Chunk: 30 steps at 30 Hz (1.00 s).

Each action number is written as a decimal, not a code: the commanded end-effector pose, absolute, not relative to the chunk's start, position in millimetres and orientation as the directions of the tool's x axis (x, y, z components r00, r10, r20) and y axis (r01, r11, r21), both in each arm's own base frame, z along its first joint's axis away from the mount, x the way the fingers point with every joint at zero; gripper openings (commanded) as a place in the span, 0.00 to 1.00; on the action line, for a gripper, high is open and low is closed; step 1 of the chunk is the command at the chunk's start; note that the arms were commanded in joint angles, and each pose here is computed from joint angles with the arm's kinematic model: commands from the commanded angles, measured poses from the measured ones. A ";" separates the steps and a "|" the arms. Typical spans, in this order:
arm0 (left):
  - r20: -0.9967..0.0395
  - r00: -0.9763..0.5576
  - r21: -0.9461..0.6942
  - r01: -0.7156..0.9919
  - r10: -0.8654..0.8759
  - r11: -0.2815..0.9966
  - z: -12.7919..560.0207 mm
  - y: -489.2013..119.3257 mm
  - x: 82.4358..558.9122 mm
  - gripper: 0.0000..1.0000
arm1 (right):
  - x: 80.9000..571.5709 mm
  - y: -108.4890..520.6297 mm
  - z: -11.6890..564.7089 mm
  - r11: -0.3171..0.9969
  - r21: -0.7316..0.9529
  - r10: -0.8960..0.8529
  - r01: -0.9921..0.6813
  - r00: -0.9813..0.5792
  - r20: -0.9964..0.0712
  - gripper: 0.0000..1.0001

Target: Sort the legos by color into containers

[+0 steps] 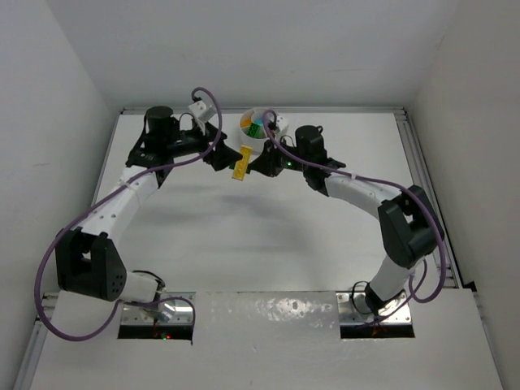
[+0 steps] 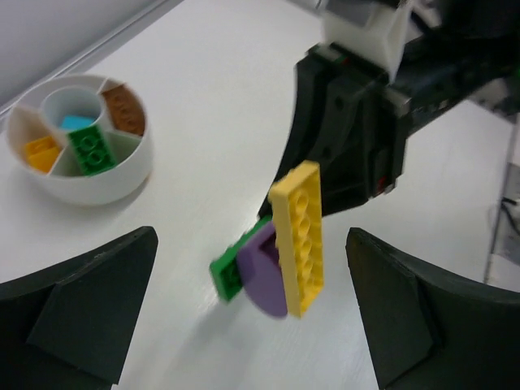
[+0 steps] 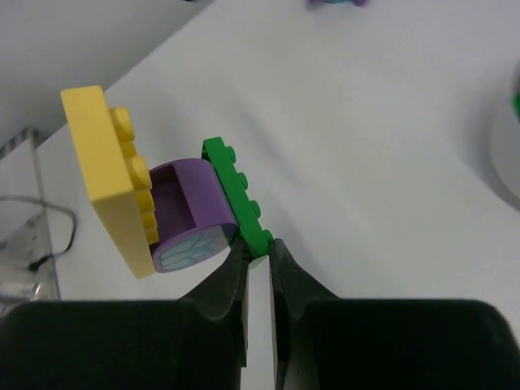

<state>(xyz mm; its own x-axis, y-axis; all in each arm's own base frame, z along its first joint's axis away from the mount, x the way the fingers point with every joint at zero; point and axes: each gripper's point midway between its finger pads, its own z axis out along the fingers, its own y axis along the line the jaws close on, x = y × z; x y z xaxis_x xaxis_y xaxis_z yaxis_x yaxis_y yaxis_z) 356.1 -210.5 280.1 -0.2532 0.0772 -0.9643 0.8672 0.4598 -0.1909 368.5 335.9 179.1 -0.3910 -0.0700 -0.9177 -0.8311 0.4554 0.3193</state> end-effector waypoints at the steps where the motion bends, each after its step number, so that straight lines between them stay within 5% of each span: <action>1: -0.972 -0.161 -0.023 0.788 0.169 0.616 292.3 -189.0 373.3 1.00 | 403.9 309.0 212.0 0.678 0.356 0.078 -0.643 -0.418 -0.905 0.00; 8: -0.927 -0.114 0.117 0.816 0.356 0.566 250.6 -210.2 348.3 1.00 | 408.5 309.5 209.9 0.764 0.404 0.155 -0.503 -0.465 -0.872 0.00; 17: -0.897 -0.144 0.203 0.706 0.418 0.678 227.2 -211.7 380.1 0.99 | 401.5 325.2 218.4 0.750 0.402 0.152 -0.525 -0.455 -0.877 0.00; 22: -0.896 -0.137 0.213 0.702 0.422 0.680 223.0 -210.8 382.6 0.67 | 398.8 326.8 219.7 0.736 0.394 0.145 -0.550 -0.441 -0.886 0.00; 30: -0.921 -0.170 0.130 0.713 0.349 0.689 213.4 -223.5 384.3 0.61 | 390.4 335.5 224.6 0.687 0.415 0.151 -0.596 -0.442 -0.884 0.00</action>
<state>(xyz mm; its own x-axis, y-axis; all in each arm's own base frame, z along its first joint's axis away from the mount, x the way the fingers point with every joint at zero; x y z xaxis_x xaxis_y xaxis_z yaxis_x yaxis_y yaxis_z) 378.0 -215.7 207.9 -0.1859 0.4077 -0.8940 0.7179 0.6776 0.1597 392.6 328.9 188.1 -0.5050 0.0980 -0.8575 -0.5438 0.7354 0.4043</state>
